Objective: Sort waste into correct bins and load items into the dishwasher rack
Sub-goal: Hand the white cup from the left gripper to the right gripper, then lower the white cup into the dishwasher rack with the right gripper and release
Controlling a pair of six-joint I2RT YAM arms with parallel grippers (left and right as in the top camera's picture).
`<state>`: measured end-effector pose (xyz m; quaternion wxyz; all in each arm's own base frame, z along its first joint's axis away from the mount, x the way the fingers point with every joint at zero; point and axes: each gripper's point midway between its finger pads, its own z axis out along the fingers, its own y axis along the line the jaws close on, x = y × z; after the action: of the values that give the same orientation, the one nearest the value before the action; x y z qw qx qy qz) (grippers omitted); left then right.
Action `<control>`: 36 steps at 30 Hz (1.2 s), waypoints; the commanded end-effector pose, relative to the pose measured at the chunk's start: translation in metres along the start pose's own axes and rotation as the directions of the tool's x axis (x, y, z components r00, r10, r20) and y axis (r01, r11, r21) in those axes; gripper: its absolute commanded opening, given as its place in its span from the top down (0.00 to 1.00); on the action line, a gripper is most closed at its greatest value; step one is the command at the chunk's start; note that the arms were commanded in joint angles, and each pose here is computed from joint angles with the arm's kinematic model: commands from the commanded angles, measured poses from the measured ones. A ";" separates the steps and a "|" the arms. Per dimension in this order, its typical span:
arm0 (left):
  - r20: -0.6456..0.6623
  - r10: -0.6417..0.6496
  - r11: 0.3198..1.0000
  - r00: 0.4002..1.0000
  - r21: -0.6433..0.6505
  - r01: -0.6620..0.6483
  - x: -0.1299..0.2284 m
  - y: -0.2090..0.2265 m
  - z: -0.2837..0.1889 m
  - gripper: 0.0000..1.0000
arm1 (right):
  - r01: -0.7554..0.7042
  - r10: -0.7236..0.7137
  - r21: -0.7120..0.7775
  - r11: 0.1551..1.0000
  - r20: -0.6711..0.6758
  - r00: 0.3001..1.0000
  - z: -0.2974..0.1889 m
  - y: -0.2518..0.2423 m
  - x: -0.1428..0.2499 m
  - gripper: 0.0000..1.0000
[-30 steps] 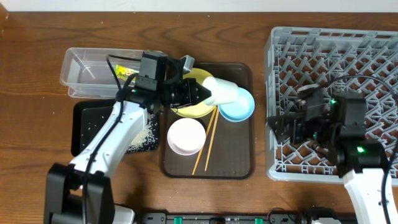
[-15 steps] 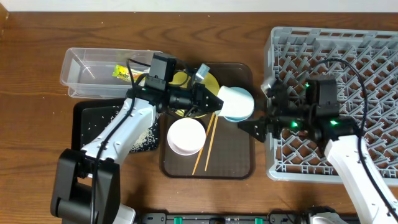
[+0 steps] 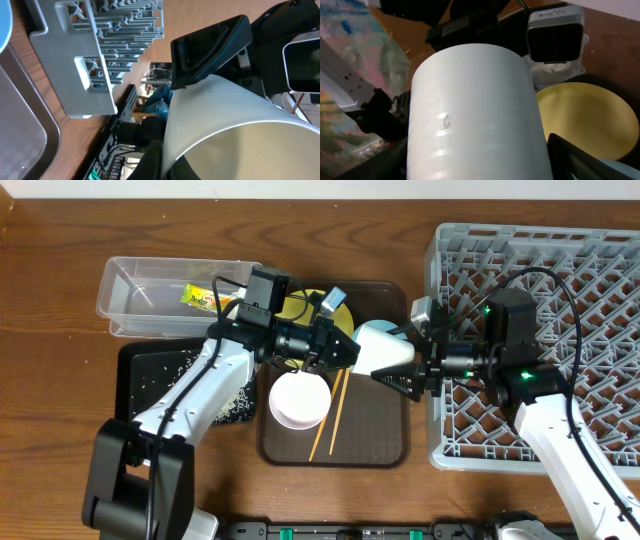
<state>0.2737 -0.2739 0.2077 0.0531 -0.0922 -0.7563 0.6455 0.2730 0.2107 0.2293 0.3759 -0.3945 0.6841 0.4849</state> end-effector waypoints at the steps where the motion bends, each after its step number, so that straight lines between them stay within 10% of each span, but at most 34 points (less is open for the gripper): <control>1: -0.040 0.012 0.998 0.999 0.055 -0.010 0.004 -0.012 0.000 0.94 | 0.024 -0.024 -0.015 1.000 0.008 1.000 0.000 0.003 -0.006 0.20; 22: -0.006 0.005 0.998 1.000 0.068 -0.005 -0.003 -0.012 -0.015 0.94 | 0.025 -0.024 -0.028 0.999 0.048 0.999 -0.013 0.001 -0.012 0.19; 36: -0.006 0.005 0.998 1.000 0.068 -0.005 -0.003 -0.012 -0.015 0.94 | 0.025 -0.022 -0.056 0.998 0.055 0.998 -0.013 0.006 -0.013 0.37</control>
<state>0.2789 -0.2620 0.2149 0.0540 -0.0860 -0.7430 0.6615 0.2715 0.2034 0.2387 0.3817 -0.3935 0.6660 0.5059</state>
